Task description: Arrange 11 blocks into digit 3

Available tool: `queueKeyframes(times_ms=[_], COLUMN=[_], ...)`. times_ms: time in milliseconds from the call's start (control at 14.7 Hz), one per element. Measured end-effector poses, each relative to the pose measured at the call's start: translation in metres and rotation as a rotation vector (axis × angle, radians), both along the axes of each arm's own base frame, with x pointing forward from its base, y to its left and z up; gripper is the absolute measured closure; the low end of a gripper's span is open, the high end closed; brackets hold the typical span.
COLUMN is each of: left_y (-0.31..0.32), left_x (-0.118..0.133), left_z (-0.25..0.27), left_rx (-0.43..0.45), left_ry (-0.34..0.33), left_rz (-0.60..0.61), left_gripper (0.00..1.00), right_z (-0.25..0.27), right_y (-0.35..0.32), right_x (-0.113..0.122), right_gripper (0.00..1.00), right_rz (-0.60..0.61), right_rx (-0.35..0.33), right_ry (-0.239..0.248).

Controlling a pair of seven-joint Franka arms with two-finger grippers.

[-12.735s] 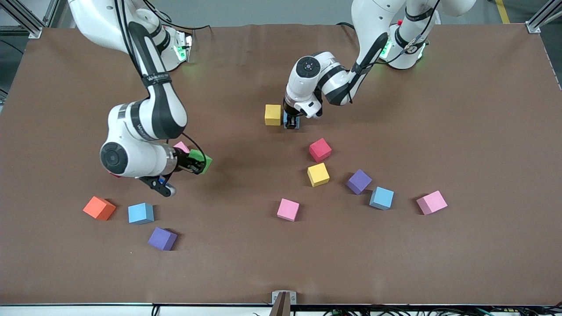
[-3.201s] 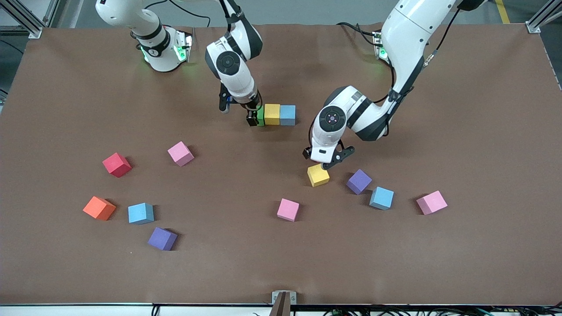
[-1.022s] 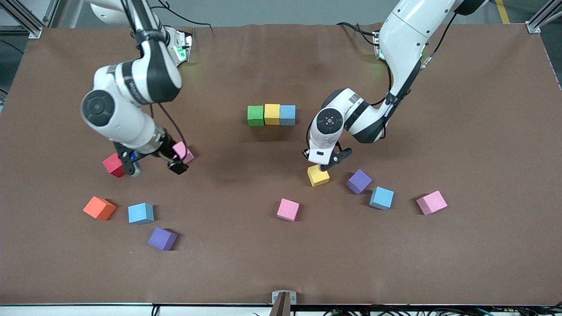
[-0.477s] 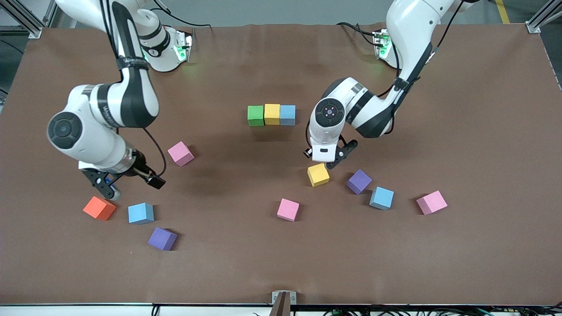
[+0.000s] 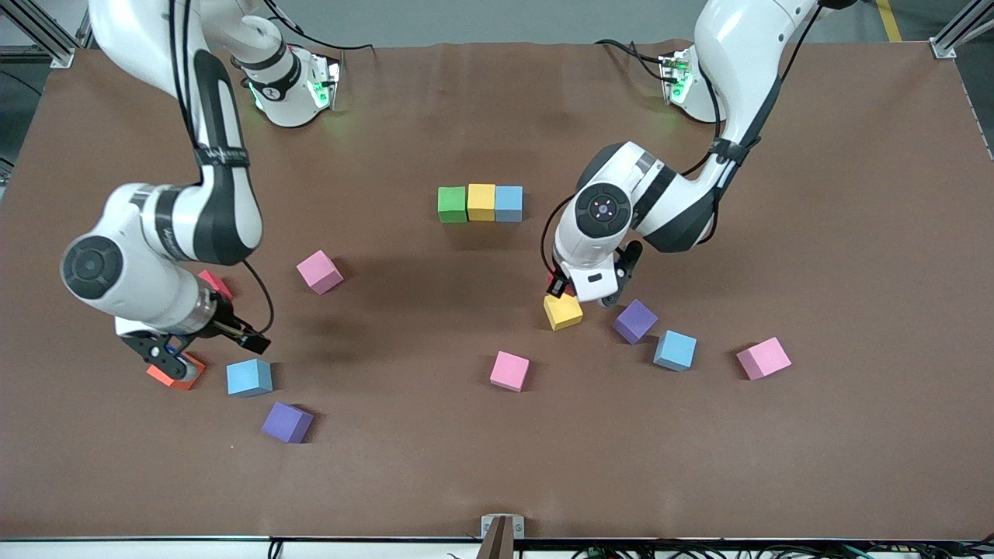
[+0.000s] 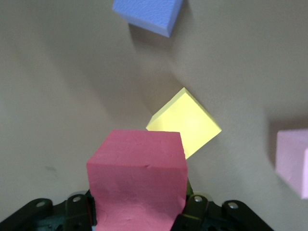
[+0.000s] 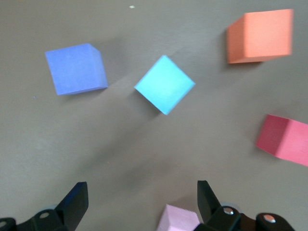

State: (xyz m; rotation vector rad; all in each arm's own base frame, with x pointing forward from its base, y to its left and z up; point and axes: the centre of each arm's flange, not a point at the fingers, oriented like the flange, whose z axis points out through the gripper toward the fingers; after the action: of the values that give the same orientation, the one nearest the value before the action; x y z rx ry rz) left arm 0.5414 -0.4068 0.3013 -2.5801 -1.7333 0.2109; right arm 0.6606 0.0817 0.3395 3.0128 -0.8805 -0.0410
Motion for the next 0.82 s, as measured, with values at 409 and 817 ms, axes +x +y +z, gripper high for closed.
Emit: queueKeyframes(times_ms=[409,817], left_y=[0.000,0.020], left_x=[0.024,0.041], left_z=[0.015,0.029], left_rx=[-0.020,-0.028], left_ry=[-0.029,-0.053], left_rz=[0.125,0.163], left_gripper=[0.40,0.40], right_z=[-0.040,-0.026], right_y=[-0.007,0.006], right_x=[0.018,0.023], right_gripper=[0.00,0.01], right_rz=[0.217,0.373], right_rx=[0.060,0.083], right_ry=[0.047,0.041])
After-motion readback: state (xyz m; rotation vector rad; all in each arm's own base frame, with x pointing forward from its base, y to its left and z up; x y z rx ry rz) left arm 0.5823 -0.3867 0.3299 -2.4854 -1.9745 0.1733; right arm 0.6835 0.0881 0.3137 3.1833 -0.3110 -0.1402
